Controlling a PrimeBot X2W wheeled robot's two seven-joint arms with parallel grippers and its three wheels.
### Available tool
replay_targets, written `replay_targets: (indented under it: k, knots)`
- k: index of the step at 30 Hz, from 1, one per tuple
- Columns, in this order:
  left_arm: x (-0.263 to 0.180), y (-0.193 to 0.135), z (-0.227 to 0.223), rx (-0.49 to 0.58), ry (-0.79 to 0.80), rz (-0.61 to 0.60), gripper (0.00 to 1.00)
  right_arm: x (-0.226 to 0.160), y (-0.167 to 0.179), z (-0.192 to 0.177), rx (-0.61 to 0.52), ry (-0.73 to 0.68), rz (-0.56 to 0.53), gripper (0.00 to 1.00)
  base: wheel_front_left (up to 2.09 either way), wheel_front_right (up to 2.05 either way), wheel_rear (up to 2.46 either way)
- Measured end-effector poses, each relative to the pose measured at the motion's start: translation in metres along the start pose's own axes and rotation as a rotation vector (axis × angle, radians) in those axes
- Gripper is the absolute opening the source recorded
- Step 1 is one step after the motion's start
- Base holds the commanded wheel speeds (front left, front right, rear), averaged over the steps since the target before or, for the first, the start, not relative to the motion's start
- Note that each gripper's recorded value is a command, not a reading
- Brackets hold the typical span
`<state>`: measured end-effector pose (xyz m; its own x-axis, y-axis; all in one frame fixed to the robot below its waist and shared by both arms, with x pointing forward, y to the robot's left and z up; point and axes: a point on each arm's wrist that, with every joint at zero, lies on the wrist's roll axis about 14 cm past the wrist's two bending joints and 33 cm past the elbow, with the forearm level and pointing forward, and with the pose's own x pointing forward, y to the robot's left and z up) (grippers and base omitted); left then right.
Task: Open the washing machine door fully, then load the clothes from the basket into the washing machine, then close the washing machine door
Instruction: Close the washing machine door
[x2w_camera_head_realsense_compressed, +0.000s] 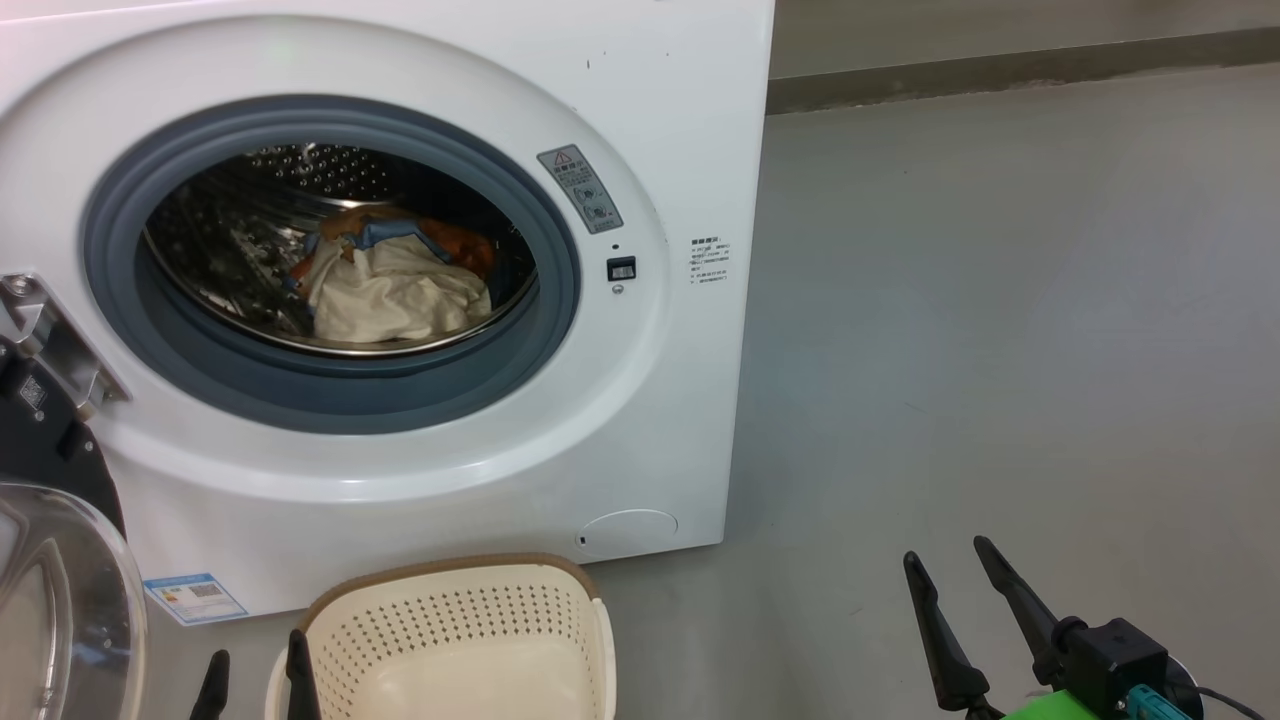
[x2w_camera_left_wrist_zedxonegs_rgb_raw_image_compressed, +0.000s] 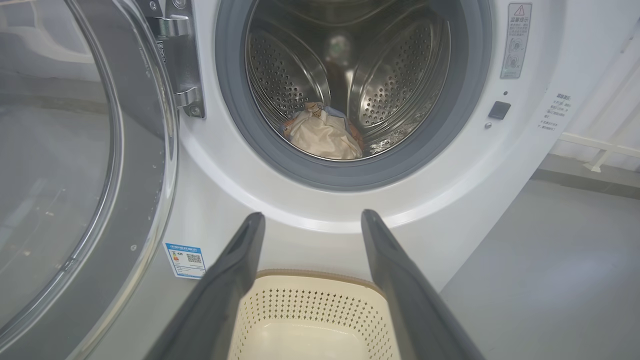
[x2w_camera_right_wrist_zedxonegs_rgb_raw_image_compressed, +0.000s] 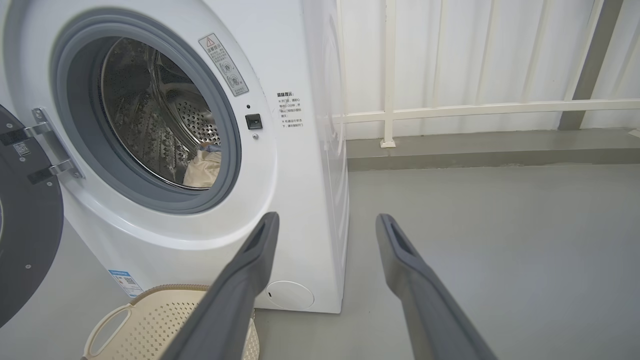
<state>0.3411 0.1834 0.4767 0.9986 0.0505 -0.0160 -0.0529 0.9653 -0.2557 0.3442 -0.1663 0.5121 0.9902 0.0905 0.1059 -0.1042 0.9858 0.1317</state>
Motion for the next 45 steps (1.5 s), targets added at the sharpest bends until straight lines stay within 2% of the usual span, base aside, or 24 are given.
replay_targets:
  k: [22,45]
  knots:
    - [0.0001,0.0004,-0.0008,0.007,0.003,0.000,1.00,0.0003,0.0001,-0.0006,0.001,0.002,0.000,1.00,-0.05,0.05,0.00]
    - [0.0017,-0.0012,-0.0005,0.025,0.002,-0.007,1.00,0.0004,-0.0008,-0.0025,0.002,0.008,-0.004,1.00,-1.12,1.12,0.00]
